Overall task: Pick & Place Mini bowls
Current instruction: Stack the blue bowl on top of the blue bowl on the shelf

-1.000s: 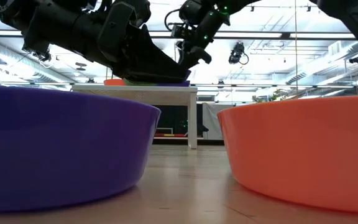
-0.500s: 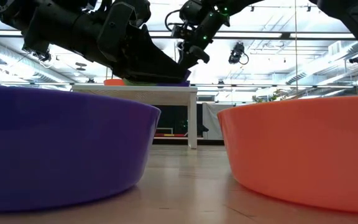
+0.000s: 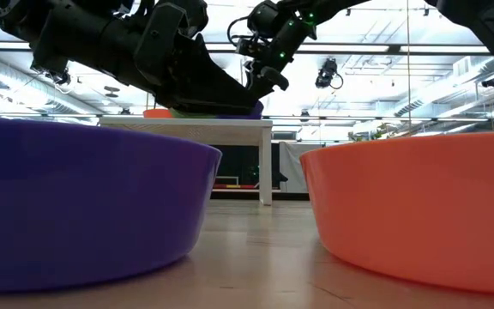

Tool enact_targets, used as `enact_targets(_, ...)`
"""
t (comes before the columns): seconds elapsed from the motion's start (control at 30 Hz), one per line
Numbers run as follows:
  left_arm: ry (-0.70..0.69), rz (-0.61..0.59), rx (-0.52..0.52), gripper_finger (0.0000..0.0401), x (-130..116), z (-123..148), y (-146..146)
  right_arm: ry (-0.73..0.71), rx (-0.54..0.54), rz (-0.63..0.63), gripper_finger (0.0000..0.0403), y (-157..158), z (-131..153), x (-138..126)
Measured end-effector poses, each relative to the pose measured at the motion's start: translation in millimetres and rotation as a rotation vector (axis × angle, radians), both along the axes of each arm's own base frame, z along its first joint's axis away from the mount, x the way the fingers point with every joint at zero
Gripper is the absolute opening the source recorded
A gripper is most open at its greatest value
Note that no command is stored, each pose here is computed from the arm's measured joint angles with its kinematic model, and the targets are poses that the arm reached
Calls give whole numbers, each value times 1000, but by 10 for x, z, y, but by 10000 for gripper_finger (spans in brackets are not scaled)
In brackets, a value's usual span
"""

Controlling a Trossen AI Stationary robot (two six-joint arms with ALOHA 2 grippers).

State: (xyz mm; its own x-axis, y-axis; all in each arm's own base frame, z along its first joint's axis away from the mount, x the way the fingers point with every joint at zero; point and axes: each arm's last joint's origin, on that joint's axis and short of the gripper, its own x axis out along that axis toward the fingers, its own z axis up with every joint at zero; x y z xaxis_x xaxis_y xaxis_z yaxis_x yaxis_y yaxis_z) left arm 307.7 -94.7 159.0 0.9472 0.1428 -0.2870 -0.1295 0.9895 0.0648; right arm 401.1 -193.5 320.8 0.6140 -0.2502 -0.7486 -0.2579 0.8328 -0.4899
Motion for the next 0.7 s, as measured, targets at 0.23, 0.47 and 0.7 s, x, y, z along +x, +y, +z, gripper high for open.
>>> enact_targets(0.23, 6, 0, 2, 232, -2, -5, 0, -4, -2, -1, 65, -2, 3, 3)
enact_targets(0.47, 6, -1, 3, 232, -2, -5, 1, -3, -1, 0, 86, -1, 1, 2)
enact_targets(0.7, 5, -1, 3, 232, -2, -5, 0, 1, -5, 9, 156, 1, 1, 0)
